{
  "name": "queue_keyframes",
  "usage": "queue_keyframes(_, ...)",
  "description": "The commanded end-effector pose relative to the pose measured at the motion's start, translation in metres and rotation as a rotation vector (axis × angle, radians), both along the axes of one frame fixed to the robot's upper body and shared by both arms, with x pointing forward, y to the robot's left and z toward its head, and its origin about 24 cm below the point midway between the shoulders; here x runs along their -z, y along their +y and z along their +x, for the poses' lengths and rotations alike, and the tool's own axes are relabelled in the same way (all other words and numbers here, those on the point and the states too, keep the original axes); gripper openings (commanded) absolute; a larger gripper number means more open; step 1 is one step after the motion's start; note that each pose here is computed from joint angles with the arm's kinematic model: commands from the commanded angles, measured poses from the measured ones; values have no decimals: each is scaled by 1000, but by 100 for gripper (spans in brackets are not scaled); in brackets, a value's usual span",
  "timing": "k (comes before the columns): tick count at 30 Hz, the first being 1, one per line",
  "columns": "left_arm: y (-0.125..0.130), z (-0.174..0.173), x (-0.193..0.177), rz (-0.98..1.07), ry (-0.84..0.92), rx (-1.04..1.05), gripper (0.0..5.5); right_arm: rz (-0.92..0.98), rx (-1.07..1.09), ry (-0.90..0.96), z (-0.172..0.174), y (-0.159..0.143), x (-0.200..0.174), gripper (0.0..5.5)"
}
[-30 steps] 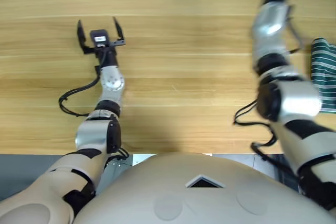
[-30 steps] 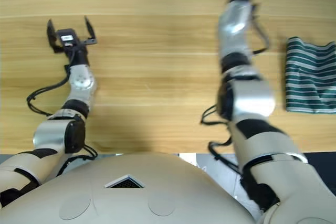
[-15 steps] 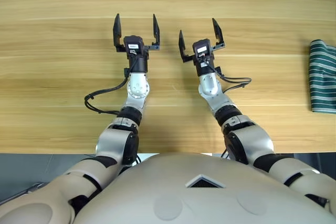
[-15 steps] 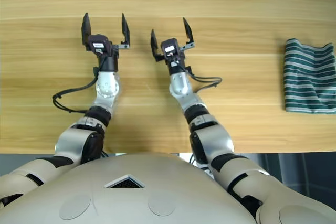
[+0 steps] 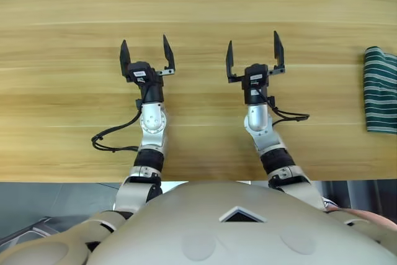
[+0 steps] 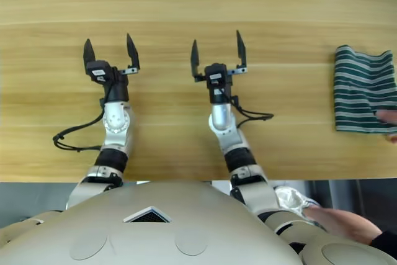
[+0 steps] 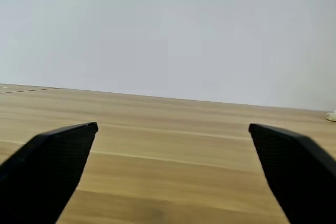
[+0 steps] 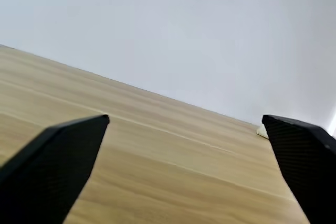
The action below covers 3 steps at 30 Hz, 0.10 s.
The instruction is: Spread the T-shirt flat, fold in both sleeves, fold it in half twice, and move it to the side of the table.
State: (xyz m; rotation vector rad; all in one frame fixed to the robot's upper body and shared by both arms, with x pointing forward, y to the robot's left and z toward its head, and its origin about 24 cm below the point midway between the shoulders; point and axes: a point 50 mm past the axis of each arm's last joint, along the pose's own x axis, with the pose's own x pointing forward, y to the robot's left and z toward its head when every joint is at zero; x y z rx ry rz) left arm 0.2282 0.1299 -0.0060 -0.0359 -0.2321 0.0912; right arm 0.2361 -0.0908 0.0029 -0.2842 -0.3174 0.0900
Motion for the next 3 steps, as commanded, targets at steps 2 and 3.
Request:
queue_keyframes(2, -13, -17, 11, 11, 86, 69, 536, -29, -14, -3, 3, 2, -4, 540)
queue_keyframes(3, -13, -15, 10, 21, 87, 71, 536, -26, -29, -7, 5, 5, -6, 540)
